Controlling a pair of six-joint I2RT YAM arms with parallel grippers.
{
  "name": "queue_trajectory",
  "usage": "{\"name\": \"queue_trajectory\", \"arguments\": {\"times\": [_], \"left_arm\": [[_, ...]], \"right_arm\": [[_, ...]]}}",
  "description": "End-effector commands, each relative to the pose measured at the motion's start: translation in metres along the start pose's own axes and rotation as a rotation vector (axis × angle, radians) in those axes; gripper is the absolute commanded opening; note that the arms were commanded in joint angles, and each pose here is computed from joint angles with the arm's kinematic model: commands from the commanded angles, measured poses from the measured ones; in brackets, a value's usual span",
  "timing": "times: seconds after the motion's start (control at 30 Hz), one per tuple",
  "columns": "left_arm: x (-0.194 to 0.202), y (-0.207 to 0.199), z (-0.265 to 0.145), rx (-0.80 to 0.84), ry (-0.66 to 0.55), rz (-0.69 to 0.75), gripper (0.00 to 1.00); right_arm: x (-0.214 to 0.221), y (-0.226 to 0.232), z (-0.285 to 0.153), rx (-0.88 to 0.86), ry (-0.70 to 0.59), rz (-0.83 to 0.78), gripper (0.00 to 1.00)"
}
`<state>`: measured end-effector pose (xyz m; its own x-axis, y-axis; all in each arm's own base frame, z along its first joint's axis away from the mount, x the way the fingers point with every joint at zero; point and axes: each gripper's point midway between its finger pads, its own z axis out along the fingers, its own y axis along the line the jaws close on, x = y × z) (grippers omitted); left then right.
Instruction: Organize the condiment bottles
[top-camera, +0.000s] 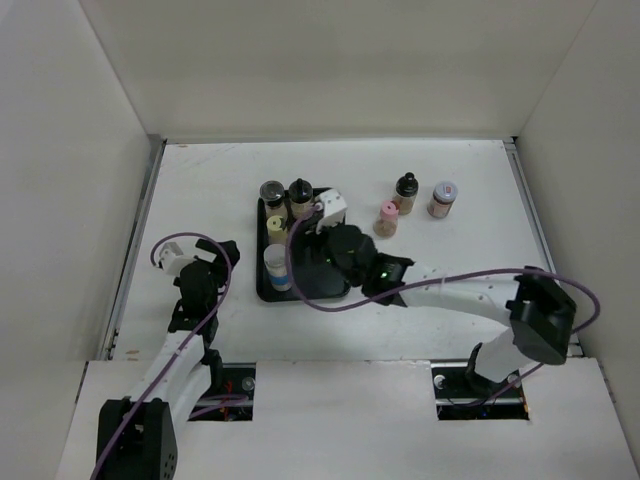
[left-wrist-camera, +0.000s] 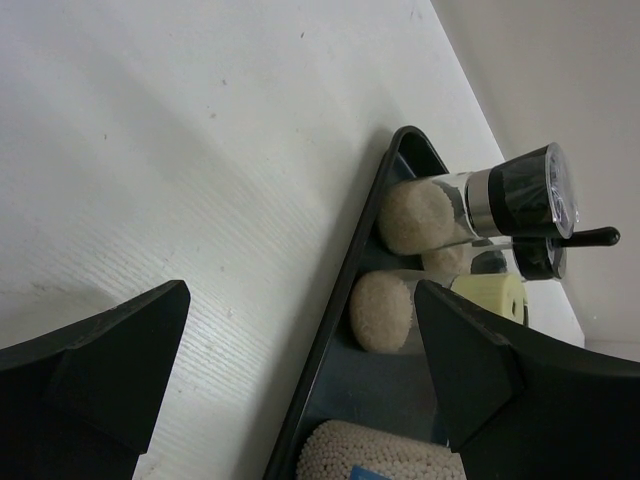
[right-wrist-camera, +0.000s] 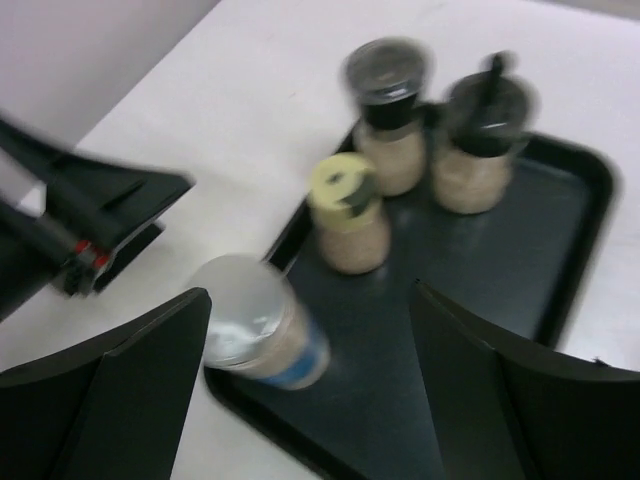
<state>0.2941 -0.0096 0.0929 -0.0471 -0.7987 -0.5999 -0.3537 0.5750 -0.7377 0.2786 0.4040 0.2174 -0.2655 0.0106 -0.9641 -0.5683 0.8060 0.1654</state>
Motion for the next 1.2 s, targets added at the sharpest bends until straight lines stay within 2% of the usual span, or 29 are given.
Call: {"name": "queue_trajectory", "arguments": {"times": [0.0, 0.1, 0.17, 0.23, 0.3, 0.33, 0.37, 0.43, 0.6, 0.7, 0.8, 1.0, 1.17], "left_arm": [[-0.005, -0.013, 0.000, 0.052, -0.020, 0.002, 1.00], [-0.002, -0.013, 0.001, 0.047, -0.014, 0.007, 1.00], [0.001, -0.014, 0.002, 0.051, 0.002, 0.010, 1.00], [0.001, -0.014, 0.002, 0.050, 0.001, 0.011, 1.00], [0.002, -0.015, 0.003, 0.051, 0.002, 0.014, 1.00], [0.003, -0.016, 0.003, 0.056, 0.009, 0.014, 1.00], [0.004, -0.016, 0.003, 0.058, 0.014, 0.014, 1.00], [0.004, -0.017, 0.003, 0.059, 0.013, 0.016, 1.00], [0.008, -0.017, 0.003, 0.063, 0.028, 0.020, 1.00], [0.005, -0.018, 0.004, 0.065, 0.015, 0.020, 1.00], [0.009, -0.019, 0.004, 0.068, 0.030, 0.022, 1.00], [0.009, -0.019, 0.004, 0.067, 0.033, 0.023, 1.00], [0.008, -0.018, 0.005, 0.064, 0.024, 0.022, 1.00]], "right_arm": [[-0.033, -0.057, -0.009, 0.094, -0.103, 0.077, 0.74], [-0.033, -0.124, -0.016, 0.251, -0.110, 0.107, 0.45], [-0.029, -0.168, -0.018, 0.365, -0.092, 0.111, 0.42], [-0.018, -0.204, -0.020, 0.466, -0.057, 0.107, 0.47], [-0.009, -0.231, -0.020, 0.547, -0.028, 0.098, 0.70], [-0.005, -0.242, -0.019, 0.577, -0.018, 0.098, 0.78], [-0.001, -0.251, -0.017, 0.600, -0.001, 0.094, 0.83], [0.011, -0.267, -0.013, 0.640, 0.036, 0.089, 0.88], [0.034, -0.289, -0.004, 0.694, 0.098, 0.102, 0.89], [0.038, -0.294, 0.001, 0.700, 0.095, 0.111, 0.85], [0.031, -0.298, 0.007, 0.700, 0.070, 0.113, 0.75], [0.024, -0.296, 0.011, 0.681, 0.042, 0.117, 0.52], [-0.010, -0.276, -0.006, 0.658, -0.048, 0.110, 0.47]]}}
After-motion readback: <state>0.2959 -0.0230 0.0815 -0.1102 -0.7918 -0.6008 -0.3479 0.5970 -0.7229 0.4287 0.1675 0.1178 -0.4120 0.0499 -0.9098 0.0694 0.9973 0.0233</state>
